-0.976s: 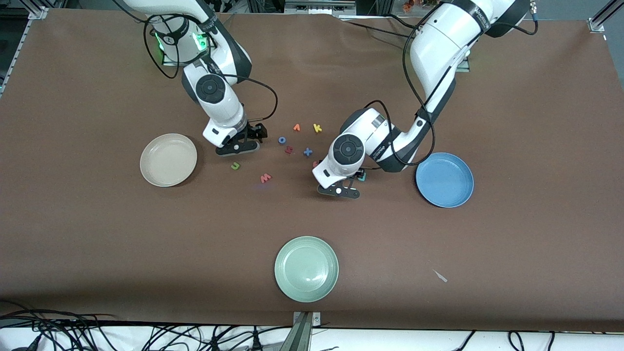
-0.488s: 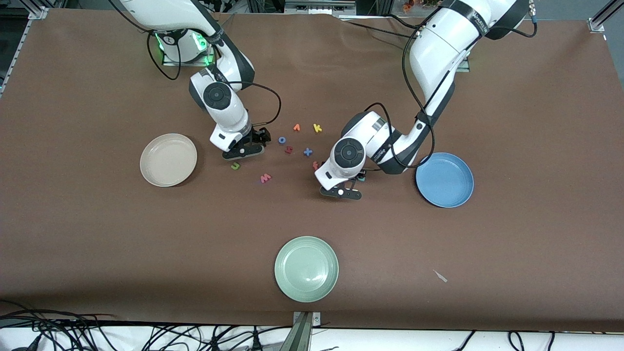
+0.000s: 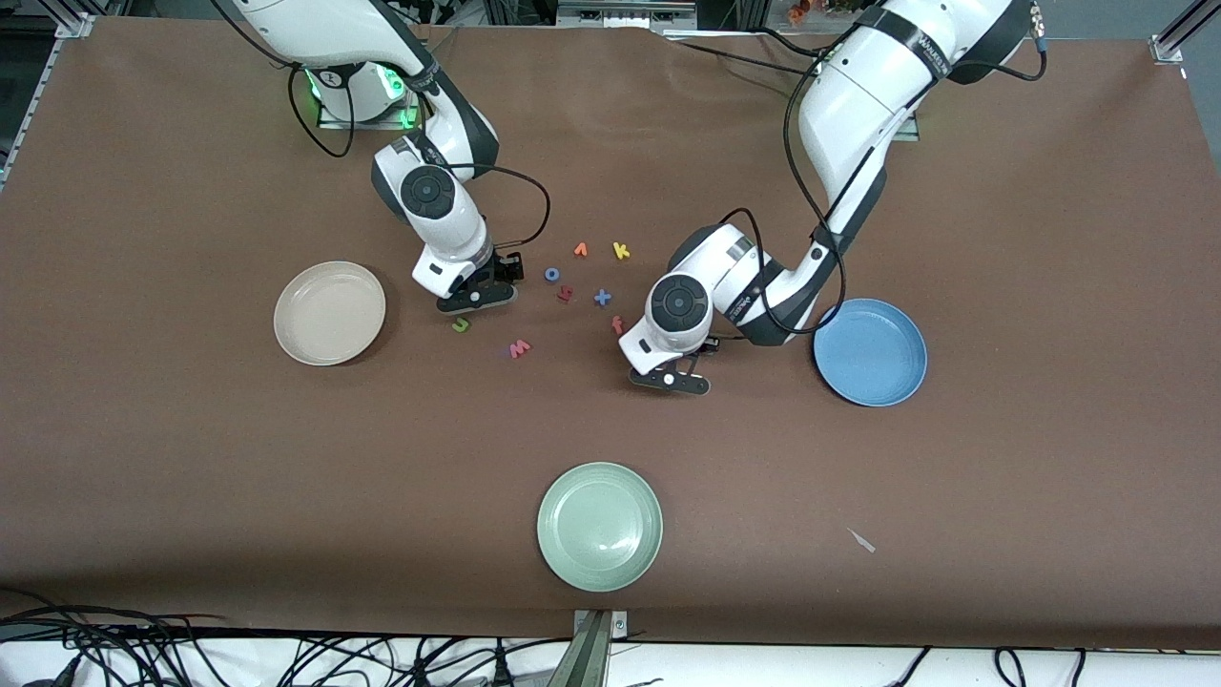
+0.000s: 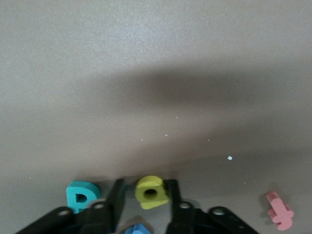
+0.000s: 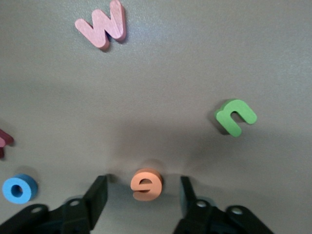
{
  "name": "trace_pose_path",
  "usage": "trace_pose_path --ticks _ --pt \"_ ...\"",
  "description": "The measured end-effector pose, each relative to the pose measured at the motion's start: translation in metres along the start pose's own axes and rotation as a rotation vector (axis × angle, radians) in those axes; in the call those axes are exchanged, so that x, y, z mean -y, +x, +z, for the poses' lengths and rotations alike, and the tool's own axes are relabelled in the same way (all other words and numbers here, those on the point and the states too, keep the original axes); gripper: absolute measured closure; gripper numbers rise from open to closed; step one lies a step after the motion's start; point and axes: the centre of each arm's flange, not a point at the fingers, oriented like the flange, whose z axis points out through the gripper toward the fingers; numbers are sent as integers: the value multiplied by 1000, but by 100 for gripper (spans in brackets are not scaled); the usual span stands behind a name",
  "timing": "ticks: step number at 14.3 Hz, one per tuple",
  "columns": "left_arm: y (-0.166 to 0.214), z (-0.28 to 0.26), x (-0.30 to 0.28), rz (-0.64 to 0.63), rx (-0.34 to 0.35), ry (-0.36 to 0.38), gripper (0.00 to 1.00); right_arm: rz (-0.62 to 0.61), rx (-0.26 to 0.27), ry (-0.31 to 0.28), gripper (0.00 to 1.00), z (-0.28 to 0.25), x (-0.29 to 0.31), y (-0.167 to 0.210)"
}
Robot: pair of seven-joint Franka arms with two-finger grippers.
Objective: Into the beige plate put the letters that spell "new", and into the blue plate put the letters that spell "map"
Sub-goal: 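Place the orange e with the right gripper while the left gripper lifts yellow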
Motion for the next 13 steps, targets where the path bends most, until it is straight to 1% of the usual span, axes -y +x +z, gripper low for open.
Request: trace_pose_path --ticks 1,2,3,4,6,7,8,9,11,13 --pt "0 -1 0 -1 -1 -1 71 -1 0 -2 34 1 -1 0" --pt "0 -1 0 -3 -2 -1 70 1 0 -4 39 1 -3 1" --pt "0 -1 0 -5 -2 0 70 3 -1 -5 47 1 -4 1" --pt "1 -3 0 -6 -2 0 70 3 -2 -5 47 1 -4 2" --pt "3 -17 4 -12 -5 4 70 3 -5 -7 60 0 -6 2" --pt "5 -33 8 -19 -9 8 70 3 -5 -7 61 0 -6 2" --pt "5 -53 15 -28 -13 15 70 2 -6 -7 65 -1 -6 3" --pt "4 -73 23 -37 -11 26 70 2 -5 -7 65 -1 -6 3" --pt "-5 -111 44 -53 23 68 70 2 -7 -7 71 -1 -6 3" --pt "-13 -130 65 -57 59 121 70 6 -7 -11 71 -3 -8 6"
